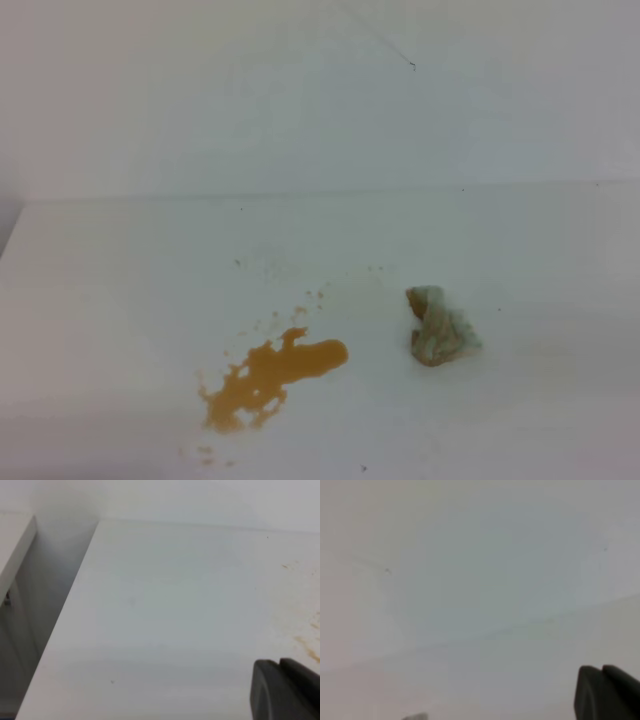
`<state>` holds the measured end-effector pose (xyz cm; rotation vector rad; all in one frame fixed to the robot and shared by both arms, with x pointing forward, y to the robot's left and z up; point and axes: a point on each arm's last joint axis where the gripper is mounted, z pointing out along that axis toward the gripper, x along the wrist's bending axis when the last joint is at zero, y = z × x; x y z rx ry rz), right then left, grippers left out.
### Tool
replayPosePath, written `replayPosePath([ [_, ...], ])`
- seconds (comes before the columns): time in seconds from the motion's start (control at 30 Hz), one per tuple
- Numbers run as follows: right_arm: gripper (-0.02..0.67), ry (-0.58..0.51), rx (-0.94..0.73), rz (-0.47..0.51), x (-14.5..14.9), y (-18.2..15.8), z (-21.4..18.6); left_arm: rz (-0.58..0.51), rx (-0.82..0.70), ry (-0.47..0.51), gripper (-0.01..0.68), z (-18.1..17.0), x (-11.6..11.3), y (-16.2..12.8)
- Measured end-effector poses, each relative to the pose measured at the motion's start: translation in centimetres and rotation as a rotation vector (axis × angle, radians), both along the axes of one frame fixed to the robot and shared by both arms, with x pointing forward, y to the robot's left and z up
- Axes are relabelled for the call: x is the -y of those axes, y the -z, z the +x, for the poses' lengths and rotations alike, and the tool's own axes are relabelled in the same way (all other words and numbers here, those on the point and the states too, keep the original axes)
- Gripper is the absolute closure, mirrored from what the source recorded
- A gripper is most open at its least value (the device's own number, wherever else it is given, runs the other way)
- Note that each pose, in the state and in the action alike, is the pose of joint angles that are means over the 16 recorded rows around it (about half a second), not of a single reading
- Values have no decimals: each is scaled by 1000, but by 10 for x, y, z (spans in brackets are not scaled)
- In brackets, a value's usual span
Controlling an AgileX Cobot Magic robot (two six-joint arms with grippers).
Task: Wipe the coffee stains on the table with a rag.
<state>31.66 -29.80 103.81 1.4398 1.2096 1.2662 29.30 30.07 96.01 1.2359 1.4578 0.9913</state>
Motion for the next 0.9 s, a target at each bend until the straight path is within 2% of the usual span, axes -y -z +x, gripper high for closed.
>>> replayPosePath([
  [0.2,652,-57,-174,-98,-2,-34,34,0,0,0,672,0,0,0],
  [0.43,652,-142,-296,-108,-7,-58,81,0,0,0,672,0,0,0],
  [0.7,652,-279,-405,-128,-21,-54,133,0,0,0,672,0,0,0],
  [0.9,652,-467,-521,-226,-47,-40,173,0,0,0,672,0,0,0],
])
